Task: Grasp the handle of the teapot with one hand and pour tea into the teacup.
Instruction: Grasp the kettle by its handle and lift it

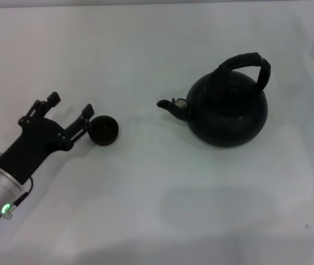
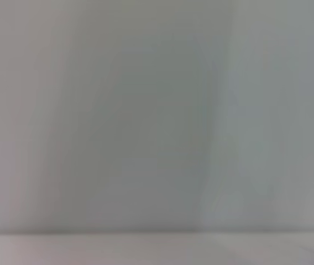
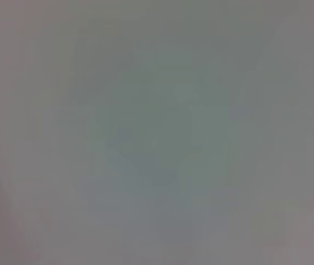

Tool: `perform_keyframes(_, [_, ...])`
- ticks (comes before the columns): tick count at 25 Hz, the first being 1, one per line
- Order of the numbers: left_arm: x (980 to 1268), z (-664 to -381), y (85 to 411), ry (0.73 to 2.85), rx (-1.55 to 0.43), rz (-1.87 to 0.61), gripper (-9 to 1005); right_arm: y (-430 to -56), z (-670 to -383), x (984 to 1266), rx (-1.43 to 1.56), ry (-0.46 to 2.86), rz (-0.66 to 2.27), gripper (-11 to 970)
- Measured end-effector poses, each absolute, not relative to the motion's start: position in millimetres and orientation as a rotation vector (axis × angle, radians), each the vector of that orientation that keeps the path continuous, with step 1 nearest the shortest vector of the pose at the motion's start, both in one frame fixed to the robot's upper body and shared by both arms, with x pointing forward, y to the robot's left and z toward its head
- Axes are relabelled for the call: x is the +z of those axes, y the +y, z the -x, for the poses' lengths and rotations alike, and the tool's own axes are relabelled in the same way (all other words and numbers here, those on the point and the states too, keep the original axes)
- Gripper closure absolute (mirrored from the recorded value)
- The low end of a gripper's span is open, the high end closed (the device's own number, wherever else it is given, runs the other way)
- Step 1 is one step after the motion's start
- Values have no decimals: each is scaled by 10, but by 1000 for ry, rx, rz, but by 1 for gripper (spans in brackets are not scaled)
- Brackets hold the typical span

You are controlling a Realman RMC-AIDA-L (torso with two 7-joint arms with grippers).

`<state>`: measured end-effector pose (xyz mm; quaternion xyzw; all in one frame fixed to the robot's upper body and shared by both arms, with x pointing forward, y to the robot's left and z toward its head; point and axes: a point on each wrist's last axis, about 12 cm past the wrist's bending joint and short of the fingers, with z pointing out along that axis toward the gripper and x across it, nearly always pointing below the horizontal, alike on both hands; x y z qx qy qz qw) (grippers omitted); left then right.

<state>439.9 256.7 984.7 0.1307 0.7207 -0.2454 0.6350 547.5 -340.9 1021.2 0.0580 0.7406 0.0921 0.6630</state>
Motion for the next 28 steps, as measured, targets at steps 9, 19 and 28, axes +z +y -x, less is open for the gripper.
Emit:
perform_keyframes(9, [9902, -4279, 2948, 1547, -353, 84, 121, -3524, -5272, 10256, 387, 1670, -142, 94])
perform_keyframes(19, [9891, -4145, 3288, 1523, -193, 239, 127, -3899, -4894, 10510, 674, 1722, 39, 95])
perform_keyframes(28, [9865, -4146, 3373, 1534, -143, 305, 134, -3866, -4569, 10588, 972, 1775, 221, 100])
